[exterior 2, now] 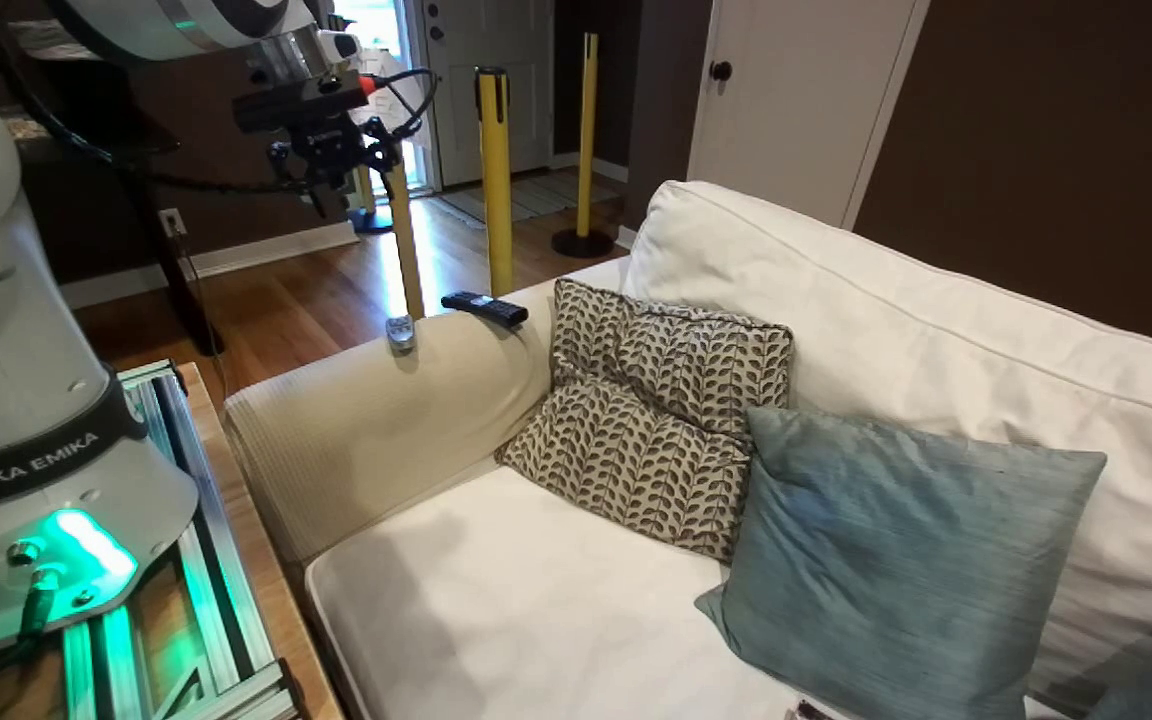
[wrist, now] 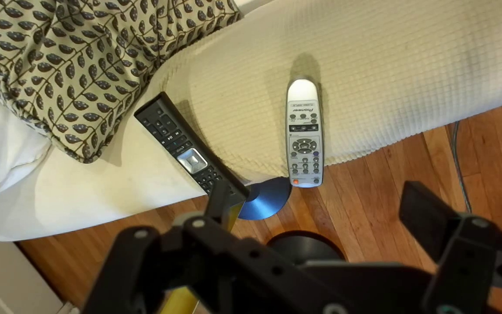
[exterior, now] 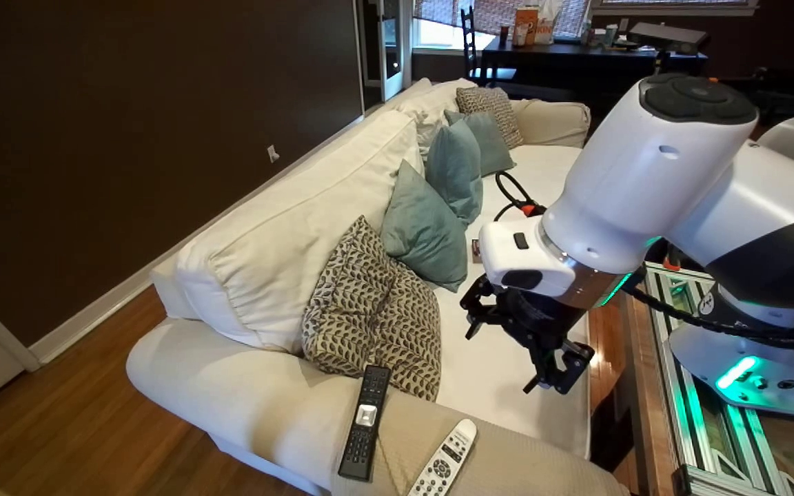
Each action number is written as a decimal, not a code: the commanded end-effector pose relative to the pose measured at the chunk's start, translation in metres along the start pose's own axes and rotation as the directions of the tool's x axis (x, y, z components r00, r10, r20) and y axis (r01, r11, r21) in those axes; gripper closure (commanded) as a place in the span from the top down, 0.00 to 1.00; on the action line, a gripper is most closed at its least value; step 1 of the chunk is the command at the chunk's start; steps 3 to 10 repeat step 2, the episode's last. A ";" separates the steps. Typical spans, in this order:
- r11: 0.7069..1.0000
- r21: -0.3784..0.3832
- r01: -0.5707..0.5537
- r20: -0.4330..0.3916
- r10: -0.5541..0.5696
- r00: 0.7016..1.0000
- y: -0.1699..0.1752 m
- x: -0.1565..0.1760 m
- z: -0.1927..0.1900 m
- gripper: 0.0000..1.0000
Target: Flip the grey remote over
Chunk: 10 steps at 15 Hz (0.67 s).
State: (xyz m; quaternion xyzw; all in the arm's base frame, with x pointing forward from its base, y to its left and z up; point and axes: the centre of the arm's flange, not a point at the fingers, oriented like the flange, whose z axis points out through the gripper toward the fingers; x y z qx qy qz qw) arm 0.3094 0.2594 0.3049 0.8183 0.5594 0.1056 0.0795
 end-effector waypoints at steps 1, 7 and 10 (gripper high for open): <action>1.000 0.000 0.000 0.000 0.000 1.000 0.000 0.000 0.000 1.00; 1.000 0.000 0.000 0.000 0.000 1.000 0.000 0.000 0.000 1.00; 1.000 0.000 0.000 0.000 0.000 1.000 0.000 0.000 0.000 1.00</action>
